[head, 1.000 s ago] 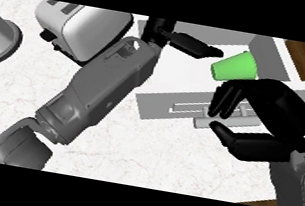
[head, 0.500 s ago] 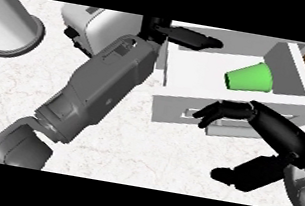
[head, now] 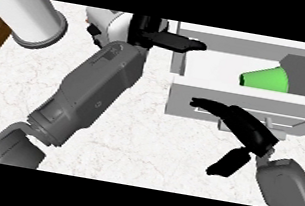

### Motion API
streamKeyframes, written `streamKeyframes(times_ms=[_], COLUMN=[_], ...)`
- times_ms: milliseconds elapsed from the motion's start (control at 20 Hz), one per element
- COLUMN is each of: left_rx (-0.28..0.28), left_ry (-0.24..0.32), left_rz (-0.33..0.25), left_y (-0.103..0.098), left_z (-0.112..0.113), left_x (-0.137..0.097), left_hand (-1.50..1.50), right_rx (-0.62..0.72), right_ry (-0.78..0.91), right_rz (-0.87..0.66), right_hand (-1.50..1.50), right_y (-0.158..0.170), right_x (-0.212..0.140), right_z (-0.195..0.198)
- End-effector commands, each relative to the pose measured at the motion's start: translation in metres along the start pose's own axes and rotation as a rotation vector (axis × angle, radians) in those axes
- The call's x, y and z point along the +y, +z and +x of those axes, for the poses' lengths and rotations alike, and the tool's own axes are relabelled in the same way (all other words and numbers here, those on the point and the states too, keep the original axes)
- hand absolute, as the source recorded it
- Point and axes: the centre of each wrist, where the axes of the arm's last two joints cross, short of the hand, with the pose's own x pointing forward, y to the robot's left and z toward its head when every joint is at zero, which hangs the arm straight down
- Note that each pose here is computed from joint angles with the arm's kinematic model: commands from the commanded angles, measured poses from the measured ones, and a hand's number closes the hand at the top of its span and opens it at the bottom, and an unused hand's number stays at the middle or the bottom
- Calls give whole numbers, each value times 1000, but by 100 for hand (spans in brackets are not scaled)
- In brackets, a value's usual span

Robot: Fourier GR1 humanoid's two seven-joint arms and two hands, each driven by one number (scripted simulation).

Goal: Pick up the cup, place it into the drawer and close the drawer

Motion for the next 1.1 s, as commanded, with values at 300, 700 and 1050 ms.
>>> streamKeyframes(times_ms=[300, 700, 1050], left_rx=[-11, -4, -3], left_ry=[65, 78, 70], left_rz=[4, -8, -36], left_y=[24, 38, 34], left_z=[-13, -13, 0], left_x=[37, 73, 86], left_hand=[-150, -150, -150], right_rx=[173, 99, 105], right_ry=[63, 5, -9], right_rz=[34, -234, -405], right_hand=[150, 150, 150], right_y=[-59, -58, -53], right_x=[22, -52, -128], right_z=[-72, -92, -73])
